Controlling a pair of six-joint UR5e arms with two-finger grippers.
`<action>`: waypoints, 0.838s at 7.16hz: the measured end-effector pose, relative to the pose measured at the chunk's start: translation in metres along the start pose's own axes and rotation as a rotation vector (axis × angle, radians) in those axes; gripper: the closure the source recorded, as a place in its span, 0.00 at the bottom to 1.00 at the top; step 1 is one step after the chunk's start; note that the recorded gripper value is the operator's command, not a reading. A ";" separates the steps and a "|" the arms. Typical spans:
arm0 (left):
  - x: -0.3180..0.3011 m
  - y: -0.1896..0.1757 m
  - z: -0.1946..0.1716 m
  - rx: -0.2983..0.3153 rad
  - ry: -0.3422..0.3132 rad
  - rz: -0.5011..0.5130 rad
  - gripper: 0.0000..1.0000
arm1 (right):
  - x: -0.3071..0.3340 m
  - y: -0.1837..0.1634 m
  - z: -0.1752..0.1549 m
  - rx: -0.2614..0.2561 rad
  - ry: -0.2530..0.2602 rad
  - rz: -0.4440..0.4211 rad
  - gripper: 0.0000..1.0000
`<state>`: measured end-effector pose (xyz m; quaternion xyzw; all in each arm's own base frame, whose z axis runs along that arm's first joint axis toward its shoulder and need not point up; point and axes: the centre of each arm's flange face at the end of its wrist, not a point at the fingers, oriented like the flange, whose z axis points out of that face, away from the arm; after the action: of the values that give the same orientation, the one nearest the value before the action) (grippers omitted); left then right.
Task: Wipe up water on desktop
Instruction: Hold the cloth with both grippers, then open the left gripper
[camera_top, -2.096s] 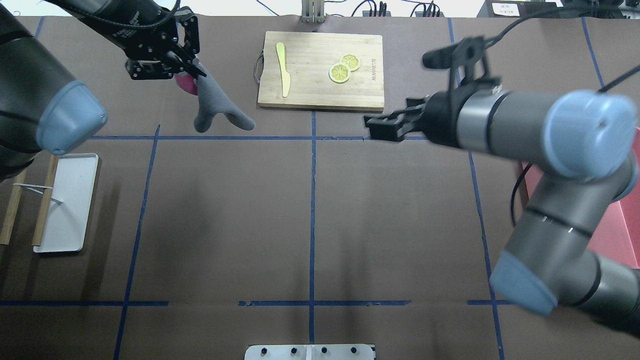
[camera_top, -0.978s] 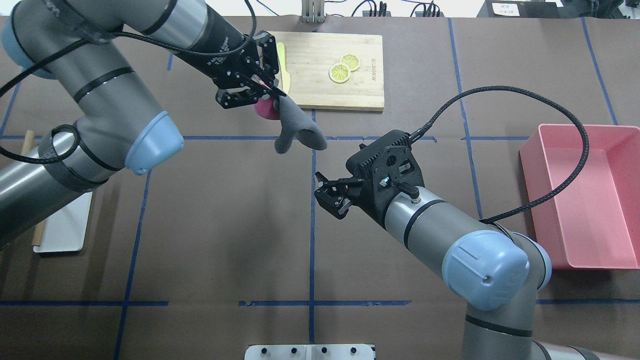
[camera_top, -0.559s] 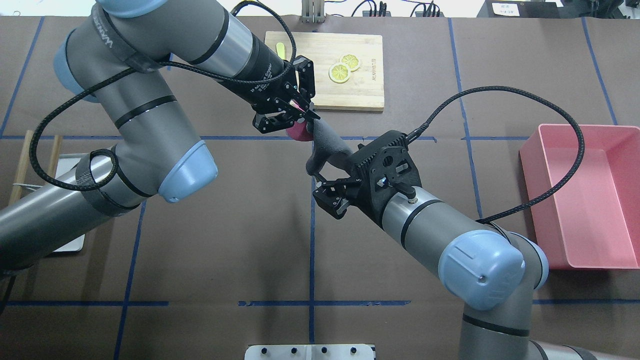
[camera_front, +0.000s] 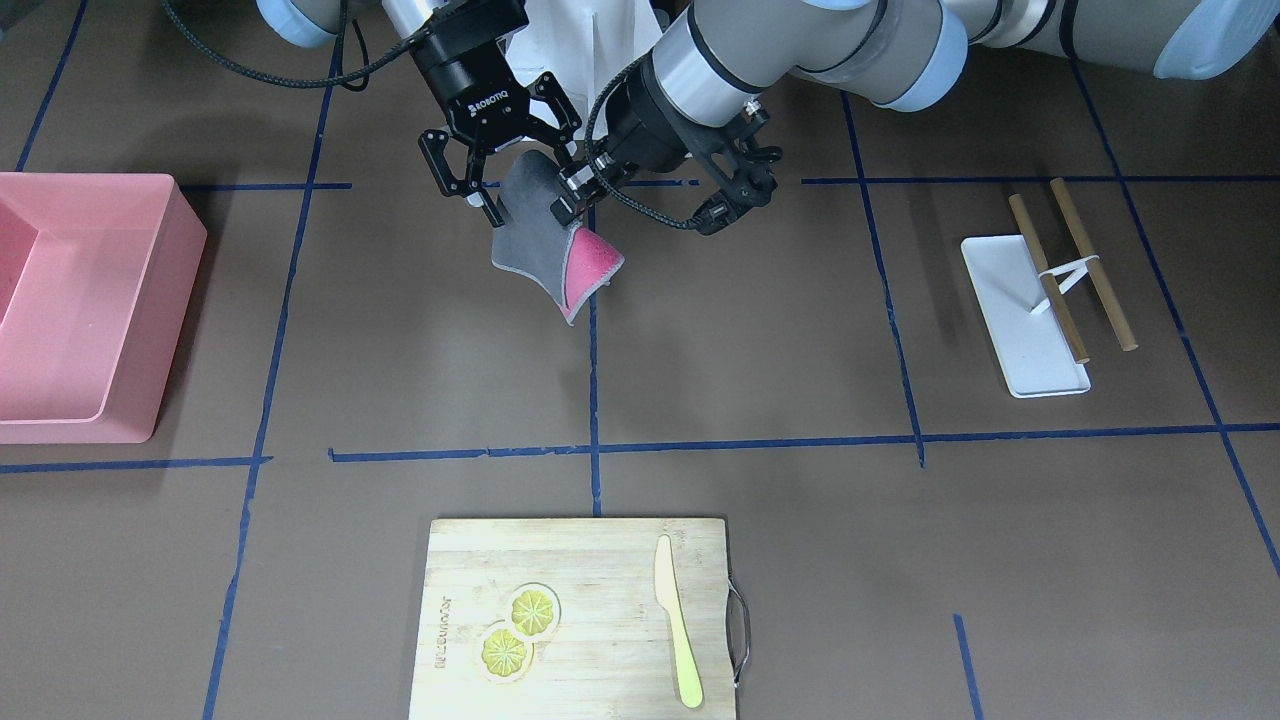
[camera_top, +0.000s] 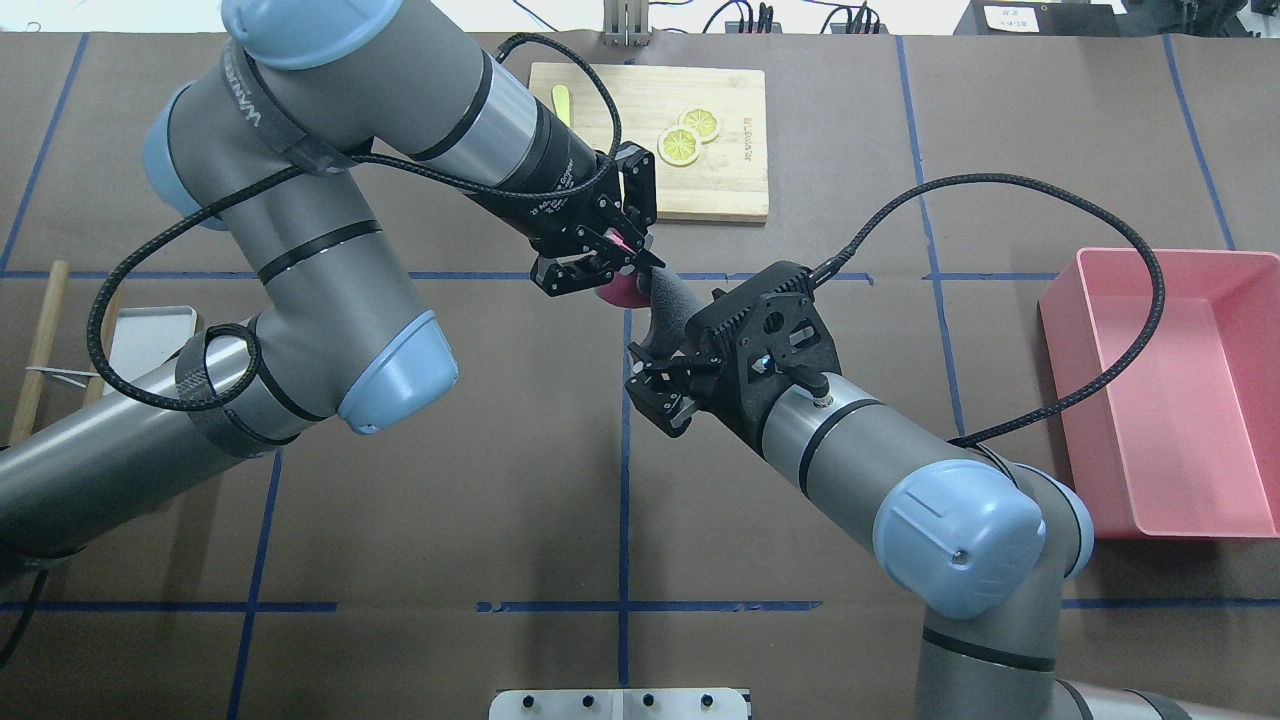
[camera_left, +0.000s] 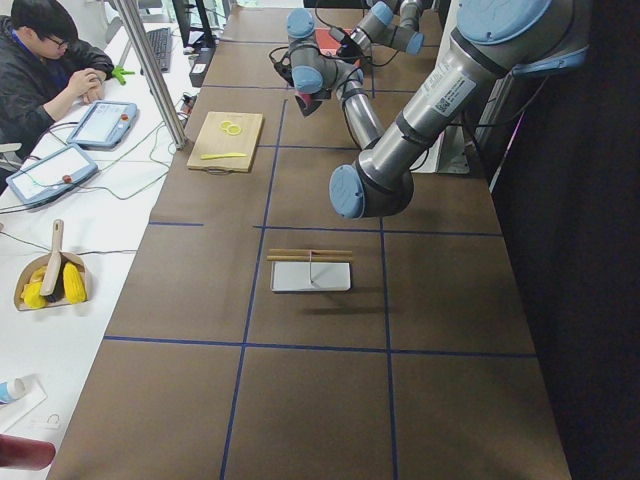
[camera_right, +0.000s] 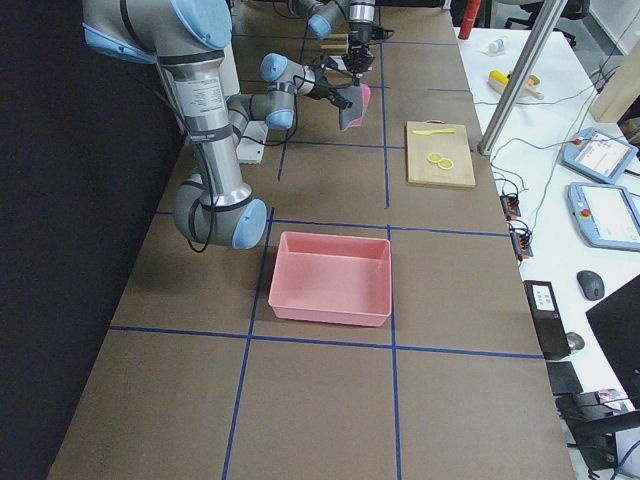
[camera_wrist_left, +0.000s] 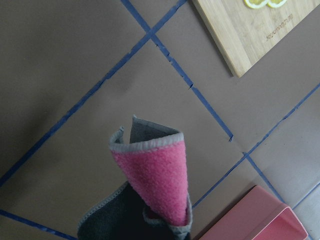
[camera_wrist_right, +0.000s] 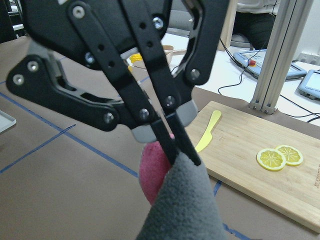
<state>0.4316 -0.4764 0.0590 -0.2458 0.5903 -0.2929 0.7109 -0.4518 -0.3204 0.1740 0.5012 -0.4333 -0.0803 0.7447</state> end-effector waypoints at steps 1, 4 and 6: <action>-0.001 -0.001 0.001 0.001 -0.001 0.000 1.00 | 0.000 0.000 0.000 -0.001 0.000 0.000 0.10; -0.003 -0.005 0.001 0.007 -0.003 0.005 1.00 | -0.002 0.001 0.000 -0.002 -0.004 0.000 0.39; -0.002 -0.007 0.001 0.009 -0.003 0.006 1.00 | -0.002 0.001 0.000 -0.002 -0.005 0.004 0.71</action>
<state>0.4310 -0.4793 0.0654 -0.2414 0.5886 -0.2930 0.7137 -0.4533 -0.3186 0.1739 0.4995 -0.4362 -0.0806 0.7441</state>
